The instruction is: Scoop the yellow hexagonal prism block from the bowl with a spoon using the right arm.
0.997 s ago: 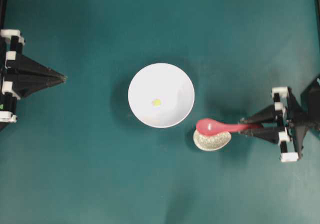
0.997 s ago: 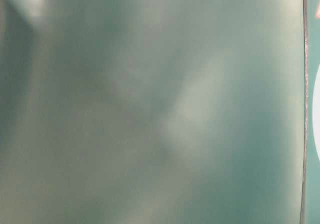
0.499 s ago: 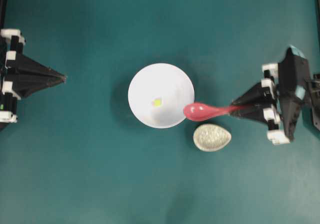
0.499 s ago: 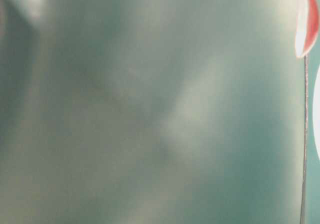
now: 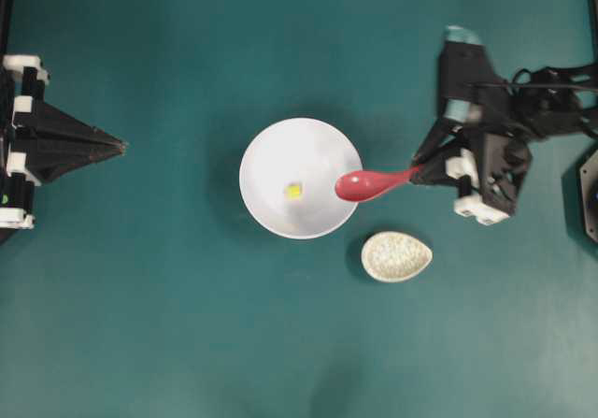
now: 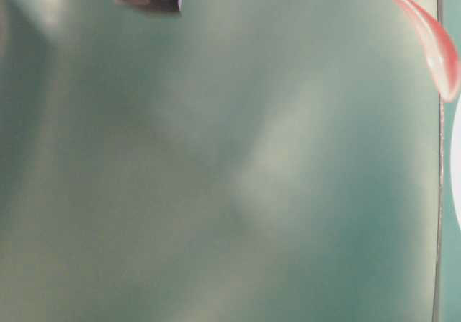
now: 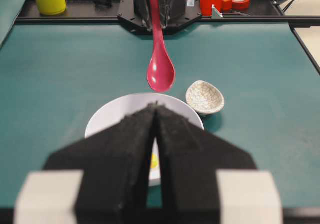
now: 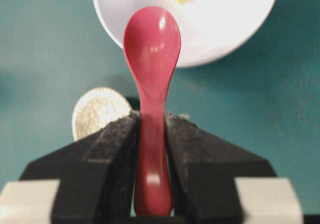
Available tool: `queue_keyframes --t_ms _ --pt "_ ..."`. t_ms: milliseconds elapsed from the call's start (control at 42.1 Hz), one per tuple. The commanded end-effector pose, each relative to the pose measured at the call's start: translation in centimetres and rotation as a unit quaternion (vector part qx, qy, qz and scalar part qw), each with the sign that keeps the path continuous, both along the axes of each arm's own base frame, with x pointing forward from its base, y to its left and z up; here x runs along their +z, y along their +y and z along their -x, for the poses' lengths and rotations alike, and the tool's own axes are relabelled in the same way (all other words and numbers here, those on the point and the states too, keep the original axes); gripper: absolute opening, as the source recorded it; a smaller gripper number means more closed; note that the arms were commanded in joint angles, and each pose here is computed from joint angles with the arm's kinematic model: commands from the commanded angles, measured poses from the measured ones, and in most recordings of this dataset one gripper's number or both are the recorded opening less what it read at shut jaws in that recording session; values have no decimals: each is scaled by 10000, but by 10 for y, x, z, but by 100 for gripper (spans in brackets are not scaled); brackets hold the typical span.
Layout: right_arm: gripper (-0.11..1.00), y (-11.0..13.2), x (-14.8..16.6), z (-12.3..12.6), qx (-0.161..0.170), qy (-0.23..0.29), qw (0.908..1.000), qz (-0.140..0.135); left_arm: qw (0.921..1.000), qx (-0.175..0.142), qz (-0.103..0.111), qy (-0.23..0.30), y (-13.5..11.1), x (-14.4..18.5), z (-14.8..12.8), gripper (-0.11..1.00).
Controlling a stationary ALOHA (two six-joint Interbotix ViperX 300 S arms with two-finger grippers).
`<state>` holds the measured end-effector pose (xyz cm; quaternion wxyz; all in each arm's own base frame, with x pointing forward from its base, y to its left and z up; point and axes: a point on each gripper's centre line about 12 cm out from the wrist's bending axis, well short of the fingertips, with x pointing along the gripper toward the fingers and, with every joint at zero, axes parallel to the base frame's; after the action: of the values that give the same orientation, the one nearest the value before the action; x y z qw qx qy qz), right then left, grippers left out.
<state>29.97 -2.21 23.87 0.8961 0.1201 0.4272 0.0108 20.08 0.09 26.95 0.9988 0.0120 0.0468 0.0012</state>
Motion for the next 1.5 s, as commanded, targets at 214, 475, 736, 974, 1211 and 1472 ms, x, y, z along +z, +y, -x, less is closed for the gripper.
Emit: queue_keyframes --t_ms 214,475,736,974,1211,1472 --pt "23 -13 2 -39 395 872 9953 172 10000 4 -15 -69 0 7 -3 0" --pt "23 -17 2 -58 513 1105 9923 205 10000 -4 -15 -61 0 6 -3 0" --pt "23 -19 3 -72 572 1239 9905 160 10000 4 -15 -61 0 6 -3 0" --pt "23 -20 -6 -81 592 1376 9886 124 10000 4 -15 -69 0 7 -3 0" --pt "23 -22 -13 -87 595 1416 9881 132 10000 4 -15 -61 0 6 -3 0" --pt "23 -23 -25 -93 577 1443 9877 144 10000 -4 -15 -61 0 6 -3 0"
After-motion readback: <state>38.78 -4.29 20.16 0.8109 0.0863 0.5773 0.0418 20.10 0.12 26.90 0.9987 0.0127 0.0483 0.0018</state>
